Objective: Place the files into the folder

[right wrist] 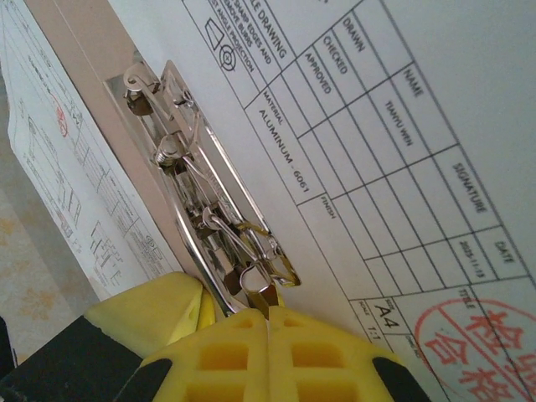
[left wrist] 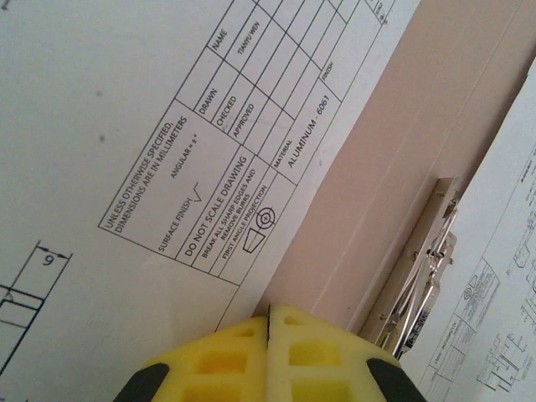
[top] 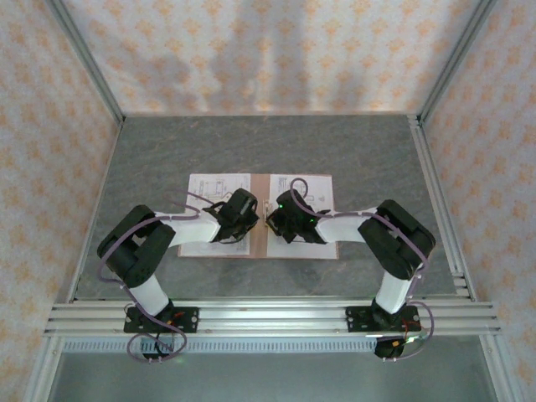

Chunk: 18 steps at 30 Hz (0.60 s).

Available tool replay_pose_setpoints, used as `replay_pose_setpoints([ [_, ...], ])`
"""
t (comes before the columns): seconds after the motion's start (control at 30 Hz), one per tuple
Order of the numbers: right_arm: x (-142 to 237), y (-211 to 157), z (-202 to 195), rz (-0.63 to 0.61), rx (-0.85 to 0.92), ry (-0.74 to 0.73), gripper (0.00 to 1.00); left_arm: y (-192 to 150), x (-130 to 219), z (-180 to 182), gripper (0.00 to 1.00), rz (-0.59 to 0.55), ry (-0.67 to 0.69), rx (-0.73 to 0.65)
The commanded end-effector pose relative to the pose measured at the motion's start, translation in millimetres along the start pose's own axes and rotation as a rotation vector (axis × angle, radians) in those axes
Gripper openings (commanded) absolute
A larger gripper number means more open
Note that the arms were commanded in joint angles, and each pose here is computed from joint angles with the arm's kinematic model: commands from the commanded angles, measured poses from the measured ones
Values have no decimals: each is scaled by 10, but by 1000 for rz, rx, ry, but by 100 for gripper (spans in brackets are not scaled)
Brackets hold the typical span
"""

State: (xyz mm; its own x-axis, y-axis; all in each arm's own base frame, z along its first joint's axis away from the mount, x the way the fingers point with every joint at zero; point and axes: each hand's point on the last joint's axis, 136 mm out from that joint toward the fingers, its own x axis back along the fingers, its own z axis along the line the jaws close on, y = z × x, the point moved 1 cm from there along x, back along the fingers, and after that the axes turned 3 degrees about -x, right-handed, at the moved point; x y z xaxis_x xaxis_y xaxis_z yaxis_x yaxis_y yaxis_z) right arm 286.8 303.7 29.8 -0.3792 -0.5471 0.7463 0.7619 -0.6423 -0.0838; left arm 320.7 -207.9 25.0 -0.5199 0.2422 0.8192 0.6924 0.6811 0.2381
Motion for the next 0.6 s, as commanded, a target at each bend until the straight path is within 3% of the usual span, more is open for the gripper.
replay_pose_setpoints([
  [0.0,42,275,-1354,-122,-31,-478,0,-11,-66,543,0,-9,190,-7],
  [0.37,-32,266,-1432,-103,-18,-502,0,-12,-74,526,0,-5,187,-8],
  [0.57,-19,176,-1145,-101,61,-495,0,-76,-126,525,0,11,182,-13],
])
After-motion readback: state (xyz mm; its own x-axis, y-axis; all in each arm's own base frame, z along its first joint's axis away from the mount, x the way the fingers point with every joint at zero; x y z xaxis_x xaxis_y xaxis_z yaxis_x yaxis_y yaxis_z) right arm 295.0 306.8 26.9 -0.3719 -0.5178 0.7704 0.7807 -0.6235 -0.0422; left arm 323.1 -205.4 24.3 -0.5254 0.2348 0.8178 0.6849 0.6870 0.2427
